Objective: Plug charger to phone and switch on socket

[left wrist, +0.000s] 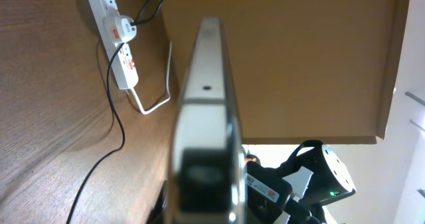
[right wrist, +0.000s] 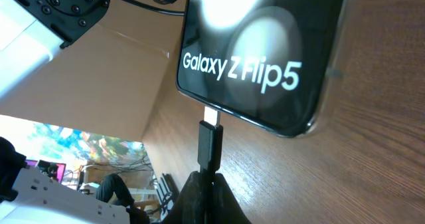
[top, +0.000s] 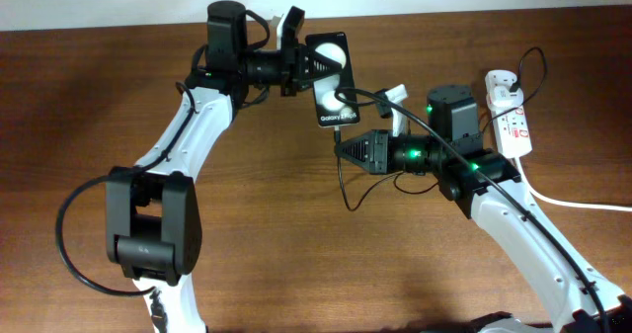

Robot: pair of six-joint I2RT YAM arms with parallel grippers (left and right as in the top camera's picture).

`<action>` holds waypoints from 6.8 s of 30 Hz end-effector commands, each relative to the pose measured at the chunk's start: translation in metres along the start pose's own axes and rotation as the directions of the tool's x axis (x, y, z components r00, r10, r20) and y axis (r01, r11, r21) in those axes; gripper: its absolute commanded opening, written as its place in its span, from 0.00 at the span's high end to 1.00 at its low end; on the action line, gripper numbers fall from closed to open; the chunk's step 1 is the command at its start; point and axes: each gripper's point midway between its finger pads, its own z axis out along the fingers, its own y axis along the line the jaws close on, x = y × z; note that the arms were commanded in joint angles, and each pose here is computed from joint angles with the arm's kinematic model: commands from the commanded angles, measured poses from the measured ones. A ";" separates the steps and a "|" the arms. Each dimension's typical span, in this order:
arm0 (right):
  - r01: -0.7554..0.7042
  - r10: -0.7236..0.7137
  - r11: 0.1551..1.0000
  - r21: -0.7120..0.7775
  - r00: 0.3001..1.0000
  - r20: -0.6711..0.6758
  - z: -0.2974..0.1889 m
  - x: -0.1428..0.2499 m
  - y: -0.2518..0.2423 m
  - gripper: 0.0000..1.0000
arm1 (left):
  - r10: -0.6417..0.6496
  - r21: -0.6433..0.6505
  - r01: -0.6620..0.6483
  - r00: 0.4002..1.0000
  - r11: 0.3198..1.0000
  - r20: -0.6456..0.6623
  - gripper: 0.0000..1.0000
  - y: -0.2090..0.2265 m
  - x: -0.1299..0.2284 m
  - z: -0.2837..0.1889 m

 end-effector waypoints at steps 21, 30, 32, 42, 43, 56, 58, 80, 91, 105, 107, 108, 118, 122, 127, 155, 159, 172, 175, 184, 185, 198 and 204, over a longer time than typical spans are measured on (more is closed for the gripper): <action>0.019 -0.019 0.999 0.042 1.000 0.018 0.000 -0.002 -0.010 0.96 | 0.017 -0.005 -0.017 0.999 1.000 0.045 1.00 0.001 -0.013 -0.022; 0.019 -0.020 0.999 0.045 1.000 0.020 0.000 -0.003 -0.010 0.96 | 0.020 0.005 -0.020 1.000 1.000 0.012 1.00 -0.003 -0.006 -0.009; 0.019 -0.020 0.999 0.045 1.000 0.020 0.000 -0.003 -0.010 0.96 | 0.024 0.004 -0.024 1.000 1.000 0.010 1.00 -0.002 -0.005 -0.008; 0.022 -0.023 0.999 0.044 0.999 0.022 0.000 -0.003 -0.010 0.96 | 0.011 0.007 -0.011 1.000 1.000 -0.019 1.00 -0.003 0.003 0.004; 0.021 -0.022 0.999 0.044 1.000 0.022 0.000 -0.003 -0.010 0.96 | 0.012 0.005 -0.012 1.000 1.000 -0.016 1.00 -0.003 0.002 0.003; 0.029 -0.029 0.999 0.042 1.000 0.010 0.000 0.000 -0.010 0.96 | 0.034 0.001 -0.034 0.999 0.999 -0.004 1.00 -0.001 0.000 -0.002; 0.029 -0.029 0.999 0.042 1.000 0.010 0.000 0.000 -0.010 0.96 | 0.037 0.002 -0.037 0.999 0.999 -0.006 1.00 -0.001 0.000 -0.001; 0.011 -0.011 0.999 0.045 1.000 -0.004 0.000 0.004 -0.011 0.96 | 0.012 -0.011 -0.012 1.000 1.000 0.009 1.00 0.004 -0.003 -0.008; 0.019 -0.019 0.999 0.046 1.000 0.004 0.000 0.001 -0.011 0.96 | 0.012 0.000 -0.012 1.000 1.000 -0.011 1.00 0.002 0.002 -0.004; 0.021 -0.021 0.999 0.048 1.000 0.008 0.000 0.001 -0.011 0.96 | 0.015 0.015 -0.015 0.999 1.000 -0.049 1.00 -0.002 0.011 0.008; 0.020 -0.021 0.999 0.048 1.000 0.008 0.000 0.001 -0.011 0.96 | 0.016 0.015 -0.016 0.999 1.000 -0.048 1.00 -0.002 0.011 0.008; 0.018 -0.019 0.999 0.048 1.000 0.008 0.000 0.001 -0.011 0.96 | 0.016 0.014 -0.016 0.999 1.000 -0.048 1.00 -0.002 0.010 0.008; 0.010 -0.010 0.999 0.051 1.000 0.002 0.000 0.002 -0.012 0.96 | 0.018 -0.012 -0.017 1.000 1.000 0.021 1.00 0.005 -0.006 -0.014; 0.011 -0.011 0.999 0.051 1.000 0.002 0.000 0.002 -0.012 0.96 | 0.021 -0.006 -0.021 1.000 1.000 -0.004 1.00 0.002 0.001 -0.002; 0.010 -0.010 0.999 0.051 1.000 0.002 0.000 0.002 -0.012 0.96 | 0.041 -0.004 -0.041 0.999 0.999 -0.015 1.00 0.001 0.004 0.004; 0.008 -0.010 0.998 0.059 1.000 0.028 -0.006 -0.005 -0.017 0.96 | 0.039 0.002 -0.039 0.999 0.999 -0.009 1.00 0.002 0.001 -0.004; 0.008 -0.010 0.998 0.059 1.000 0.028 -0.006 -0.005 -0.017 0.96 | 0.038 -0.002 -0.038 0.999 0.999 -0.006 1.00 0.002 0.000 -0.004; 0.008 -0.010 0.998 0.060 1.000 0.028 -0.006 -0.005 -0.017 0.96 | 0.017 -0.002 -0.017 1.000 1.000 -0.019 1.00 0.001 0.004 0.005; 0.008 -0.010 0.998 0.060 1.000 0.028 -0.006 -0.005 -0.017 0.96 | 0.018 0.000 -0.018 0.999 1.000 -0.029 1.00 0.000 0.007 0.010; 0.015 -0.017 0.998 0.061 0.999 0.035 -0.006 -0.007 -0.017 0.96 | 0.019 0.001 -0.019 0.999 1.000 -0.032 1.00 0.000 0.008 0.011; 0.027 -0.029 0.998 0.057 0.999 0.044 -0.006 -0.010 -0.016 0.96 | 0.019 0.001 -0.019 0.999 1.000 -0.032 1.00 -0.001 0.008 0.011; 0.024 -0.027 0.999 0.048 0.997 0.070 -0.008 -0.017 -0.013 0.96 | 0.099 0.019 -0.098 0.994 0.995 -0.049 1.00 -0.003 0.011 0.010; 0.020 -0.026 0.998 0.055 0.995 0.093 -0.013 -0.023 -0.017 0.96 | 0.099 0.022 -0.098 0.994 0.995 -0.051 1.00 -0.003 0.012 0.010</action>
